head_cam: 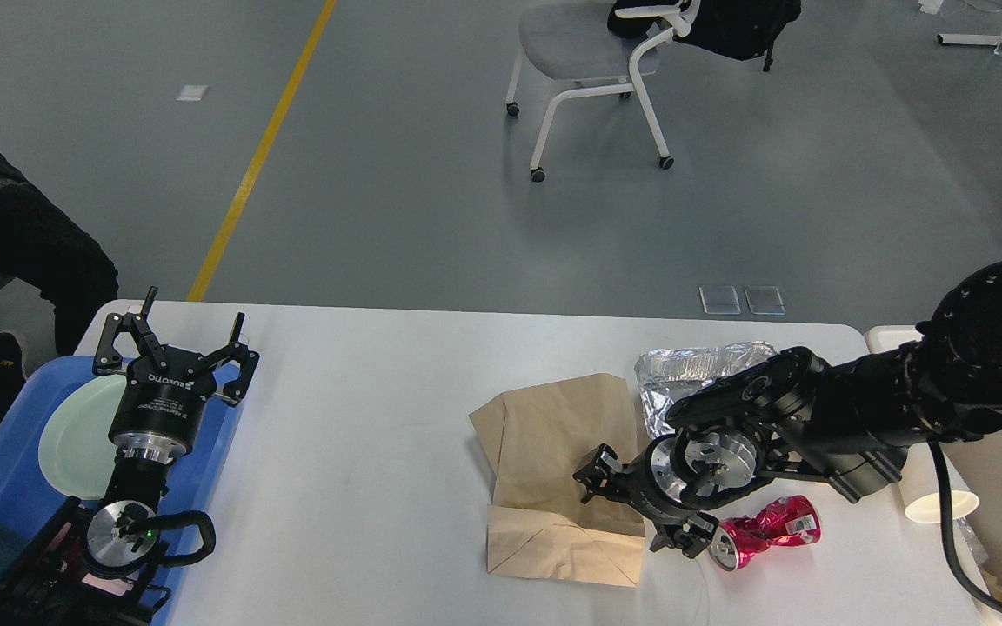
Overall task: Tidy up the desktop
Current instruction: 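Close the right gripper on the brown paper bag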
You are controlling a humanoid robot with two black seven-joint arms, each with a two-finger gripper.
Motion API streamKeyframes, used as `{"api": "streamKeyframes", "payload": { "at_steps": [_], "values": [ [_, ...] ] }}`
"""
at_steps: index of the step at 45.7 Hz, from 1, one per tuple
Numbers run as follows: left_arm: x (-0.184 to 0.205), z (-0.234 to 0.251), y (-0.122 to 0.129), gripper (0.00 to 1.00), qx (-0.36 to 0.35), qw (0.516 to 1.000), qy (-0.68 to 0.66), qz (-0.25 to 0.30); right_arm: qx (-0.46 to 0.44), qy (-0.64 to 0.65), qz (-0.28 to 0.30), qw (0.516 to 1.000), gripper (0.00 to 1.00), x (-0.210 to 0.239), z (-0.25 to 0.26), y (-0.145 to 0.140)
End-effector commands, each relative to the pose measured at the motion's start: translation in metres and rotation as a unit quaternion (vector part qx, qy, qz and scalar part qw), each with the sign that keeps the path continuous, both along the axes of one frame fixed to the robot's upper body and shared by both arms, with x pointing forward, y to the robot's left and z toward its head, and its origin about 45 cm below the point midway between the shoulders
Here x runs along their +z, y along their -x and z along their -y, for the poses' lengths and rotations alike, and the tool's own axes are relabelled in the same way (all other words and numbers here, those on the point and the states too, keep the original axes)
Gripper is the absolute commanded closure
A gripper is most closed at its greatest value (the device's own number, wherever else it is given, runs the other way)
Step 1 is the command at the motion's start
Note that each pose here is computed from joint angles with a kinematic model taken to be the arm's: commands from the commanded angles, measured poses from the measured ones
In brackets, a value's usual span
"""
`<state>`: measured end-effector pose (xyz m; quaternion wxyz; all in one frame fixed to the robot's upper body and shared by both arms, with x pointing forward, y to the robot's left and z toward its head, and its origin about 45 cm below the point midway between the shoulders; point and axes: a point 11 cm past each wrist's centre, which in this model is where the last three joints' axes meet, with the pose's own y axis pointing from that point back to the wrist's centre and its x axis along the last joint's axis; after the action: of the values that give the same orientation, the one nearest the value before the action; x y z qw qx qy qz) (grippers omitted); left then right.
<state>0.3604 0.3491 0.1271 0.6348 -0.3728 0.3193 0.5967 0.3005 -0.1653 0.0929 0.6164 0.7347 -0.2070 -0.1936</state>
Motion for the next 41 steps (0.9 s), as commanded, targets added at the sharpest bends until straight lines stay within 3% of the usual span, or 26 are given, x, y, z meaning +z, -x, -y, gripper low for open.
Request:
{"api": "streamKeyframes", "payload": {
  "at_steps": [1, 6, 14, 17, 20, 41],
  "values": [
    [0.000, 0.000, 0.000, 0.04, 0.000, 1.000, 0.000, 0.000, -0.019, -0.019, 0.001, 1.000, 0.03, -0.004, -0.008, -0.002],
    [0.000, 0.000, 0.000, 0.04, 0.000, 1.000, 0.000, 0.000, -0.054, -0.020, -0.006, 0.998, 0.17, -0.014, -0.010, 0.003],
    [0.000, 0.000, 0.000, 0.04, 0.000, 1.000, 0.000, 0.000, -0.054, -0.016, -0.015, 0.998, 0.70, -0.023, -0.017, 0.013],
    [0.000, 0.000, 0.000, 0.04, 0.000, 1.000, 0.000, 0.000, -0.053, -0.016, -0.017, 0.998, 0.79, -0.025, -0.017, 0.015],
    [0.000, 0.000, 0.000, 0.04, 0.000, 1.000, 0.000, 0.000, -0.052, -0.018, -0.020, 0.998, 0.98, -0.025, -0.017, 0.016],
    [0.000, 0.000, 0.000, 0.04, 0.000, 1.000, 0.000, 0.000, -0.031, -0.017, -0.040, 0.999, 1.00, -0.022, -0.022, 0.027]
  ]
}}
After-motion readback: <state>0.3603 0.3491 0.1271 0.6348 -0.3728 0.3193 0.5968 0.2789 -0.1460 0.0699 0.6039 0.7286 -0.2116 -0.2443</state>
